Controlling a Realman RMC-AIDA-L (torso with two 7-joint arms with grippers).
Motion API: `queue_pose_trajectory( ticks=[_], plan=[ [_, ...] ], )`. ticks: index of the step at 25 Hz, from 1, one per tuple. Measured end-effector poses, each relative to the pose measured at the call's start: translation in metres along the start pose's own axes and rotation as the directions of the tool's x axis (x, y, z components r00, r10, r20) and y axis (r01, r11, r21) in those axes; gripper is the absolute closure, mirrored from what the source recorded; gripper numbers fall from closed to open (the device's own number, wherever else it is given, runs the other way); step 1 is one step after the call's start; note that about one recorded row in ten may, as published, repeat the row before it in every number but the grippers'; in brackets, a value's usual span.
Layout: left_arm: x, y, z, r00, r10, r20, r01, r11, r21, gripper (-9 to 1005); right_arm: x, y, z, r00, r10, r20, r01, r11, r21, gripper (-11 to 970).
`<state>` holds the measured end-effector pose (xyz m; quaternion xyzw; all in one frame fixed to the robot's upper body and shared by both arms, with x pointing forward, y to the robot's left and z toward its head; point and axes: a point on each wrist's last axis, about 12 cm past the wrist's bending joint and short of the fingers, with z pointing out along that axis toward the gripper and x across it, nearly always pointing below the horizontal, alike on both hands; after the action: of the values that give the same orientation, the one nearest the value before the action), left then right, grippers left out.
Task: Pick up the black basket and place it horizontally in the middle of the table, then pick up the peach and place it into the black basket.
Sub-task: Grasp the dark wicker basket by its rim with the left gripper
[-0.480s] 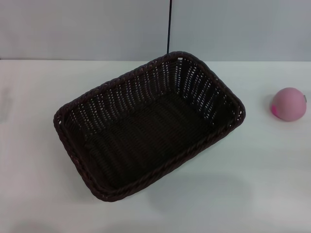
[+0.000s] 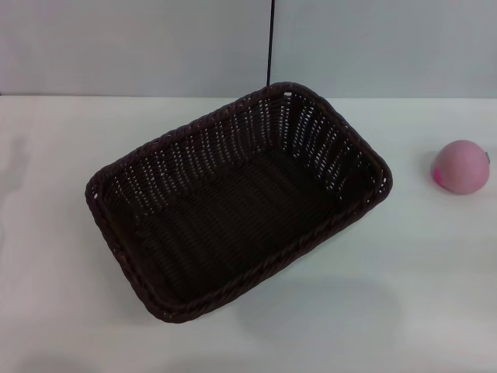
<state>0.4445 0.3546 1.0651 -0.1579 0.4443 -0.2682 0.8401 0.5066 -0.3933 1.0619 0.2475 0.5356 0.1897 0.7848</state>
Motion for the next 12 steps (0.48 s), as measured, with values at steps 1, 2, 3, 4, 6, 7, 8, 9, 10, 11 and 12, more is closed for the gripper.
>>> queue_pose_trajectory(
  ticks=[1, 2, 3, 4, 6, 7, 8, 9, 10, 11, 12],
  plan=[
    [0.0, 0.0, 0.0, 1.0, 0.0, 0.0, 0.0, 1.0, 0.0, 230, 0.001, 0.001, 0.0, 1.0, -0.003, -0.011, 0.003, 1.0, -0.008, 221],
    [-0.002, 0.001, 0.002, 1.0, 0.0, -0.023, 0.001, 1.0, 0.029, 240, 0.002, 0.002, 0.0, 1.0, -0.008, -0.024, 0.008, 1.0, -0.02, 221],
    [-0.002, 0.001, 0.002, 1.0, 0.0, -0.023, 0.001, 1.0, 0.029, 241, 0.002, 0.003, 0.0, 0.999, -0.016, -0.038, 0.015, 0.999, -0.034, 221],
    [-0.006, 0.001, 0.007, 0.999, 0.025, -0.043, -0.021, 0.996, 0.087, 241, 0.003, 0.003, 0.0, 0.999, -0.022, -0.045, 0.02, 0.999, -0.042, 222],
    [-0.006, 0.001, 0.007, 0.999, 0.025, -0.043, -0.021, 0.996, 0.087, 242, 0.003, 0.004, 0.001, 0.998, -0.029, -0.05, 0.026, 0.998, -0.051, 222],
    [-0.009, 0.0, 0.01, 0.997, 0.04, -0.062, -0.031, 0.99, 0.137, 243, 0.003, 0.004, 0.001, 0.998, -0.029, -0.051, 0.026, 0.998, -0.053, 222],
    [-0.013, -0.003, 0.023, 0.99, 0.081, -0.119, -0.048, 0.965, 0.257, 244, 0.003, 0.004, 0.002, 0.998, -0.029, -0.052, 0.026, 0.998, -0.054, 222],
    [-0.014, -0.003, 0.026, 0.987, 0.088, -0.131, -0.048, 0.958, 0.281, 244, 0.003, 0.005, 0.002, 0.998, -0.03, -0.054, 0.027, 0.998, -0.056, 222],
    [-0.015, -0.004, 0.031, 0.984, 0.097, -0.152, -0.044, 0.946, 0.32, 245, 0.003, 0.005, 0.002, 0.998, -0.03, -0.055, 0.027, 0.998, -0.058, 222],
    [-0.015, -0.004, 0.031, 0.984, 0.097, -0.152, -0.044, 0.946, 0.32, 245, 0.004, 0.005, 0.002, 0.998, -0.031, -0.057, 0.027, 0.998, -0.06, 222],
    [-0.021, -0.003, 0.049, 0.964, 0.094, -0.248, 0.017, 0.91, 0.413, 246, 0.004, 0.005, 0.002, 0.998, -0.031, -0.059, 0.028, 0.998, -0.061, 222]
  ],
)
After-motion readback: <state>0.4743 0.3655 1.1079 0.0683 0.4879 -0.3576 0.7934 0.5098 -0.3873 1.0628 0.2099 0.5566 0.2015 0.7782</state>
